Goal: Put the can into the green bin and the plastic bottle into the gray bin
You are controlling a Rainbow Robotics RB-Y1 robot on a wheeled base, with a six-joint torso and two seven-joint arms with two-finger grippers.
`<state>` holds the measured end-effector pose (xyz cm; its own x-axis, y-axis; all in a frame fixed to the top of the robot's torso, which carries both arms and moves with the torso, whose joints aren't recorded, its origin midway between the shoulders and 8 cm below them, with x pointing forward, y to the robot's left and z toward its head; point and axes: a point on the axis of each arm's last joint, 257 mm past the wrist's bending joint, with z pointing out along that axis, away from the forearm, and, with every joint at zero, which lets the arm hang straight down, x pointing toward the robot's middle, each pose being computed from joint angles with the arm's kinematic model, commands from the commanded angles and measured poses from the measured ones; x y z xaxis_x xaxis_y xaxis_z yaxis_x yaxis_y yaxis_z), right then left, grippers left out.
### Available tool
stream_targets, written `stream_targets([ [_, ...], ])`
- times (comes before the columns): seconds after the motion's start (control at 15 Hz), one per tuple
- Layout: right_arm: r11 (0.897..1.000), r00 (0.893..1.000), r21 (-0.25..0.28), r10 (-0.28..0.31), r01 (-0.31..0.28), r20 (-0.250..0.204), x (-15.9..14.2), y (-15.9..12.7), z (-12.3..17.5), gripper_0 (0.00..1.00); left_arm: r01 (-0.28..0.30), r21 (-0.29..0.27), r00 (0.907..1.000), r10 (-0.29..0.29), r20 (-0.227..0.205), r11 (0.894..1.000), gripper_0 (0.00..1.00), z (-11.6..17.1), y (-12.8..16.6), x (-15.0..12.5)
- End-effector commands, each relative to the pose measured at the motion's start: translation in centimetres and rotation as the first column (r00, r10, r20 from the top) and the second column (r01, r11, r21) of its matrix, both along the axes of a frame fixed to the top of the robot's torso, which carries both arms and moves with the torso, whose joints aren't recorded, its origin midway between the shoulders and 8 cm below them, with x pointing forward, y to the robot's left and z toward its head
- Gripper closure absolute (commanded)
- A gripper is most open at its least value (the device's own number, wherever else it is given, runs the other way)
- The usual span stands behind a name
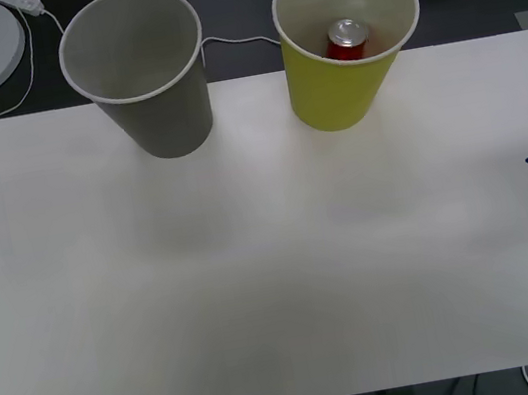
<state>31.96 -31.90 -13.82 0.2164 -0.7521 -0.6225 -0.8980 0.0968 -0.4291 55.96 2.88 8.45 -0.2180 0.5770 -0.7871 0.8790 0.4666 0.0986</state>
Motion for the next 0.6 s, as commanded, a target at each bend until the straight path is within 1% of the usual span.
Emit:
stream_targets([
  [0.07, 1.000, 1.000, 0.000, 0.000, 0.000, 0.000, 0.0, 0.0, 0.0, 0.00, -0.025, -0.004, 0.9996, 0.025, -0.012, 1.000, 0.00, -0.7, 5.7, -0.9],
  [0.2, 1.000, 1.000, 0.000, 0.000, 0.000, 0.000, 0.0, 0.0, 0.0, 0.00, -0.021, -0.016, 0.9998, 0.021, -0.004, 1.000, 0.00, -1.2, 8.7, -1.7],
  [0.27, 1.000, 1.000, 0.000, 0.000, 0.000, 0.000, 0.0, 0.0, 0.0, 0.00, -0.003, -0.022, 1.0000, 0.003, 0.000, 1.000, 0.00, -1.7, 10.6, -2.5],
  [0.4, 1.000, 1.000, 0.000, 0.000, 0.000, 0.000, 0.0, 0.0, 0.0, 0.00, 0.051, -0.017, 0.9985, -0.050, 0.020, 0.999, 0.00, -3.1, 13.5, -4.1],
  [0.47, 1.000, 1.000, 0.000, 0.000, 0.000, 0.000, 0.0, 0.0, 0.0, 0.00, 0.089, -0.012, 0.9951, -0.088, 0.045, 0.996, 0.00, -4.2, 14.9, -5.4],
  [0.6, 1.000, 1.000, 0.000, 0.000, 0.000, 0.000, 0.0, 0.0, 0.0, 0.00, 0.143, 0.017, 0.9858, -0.144, 0.087, 0.990, 0.00, -6.4, 16.4, -8.1],
])
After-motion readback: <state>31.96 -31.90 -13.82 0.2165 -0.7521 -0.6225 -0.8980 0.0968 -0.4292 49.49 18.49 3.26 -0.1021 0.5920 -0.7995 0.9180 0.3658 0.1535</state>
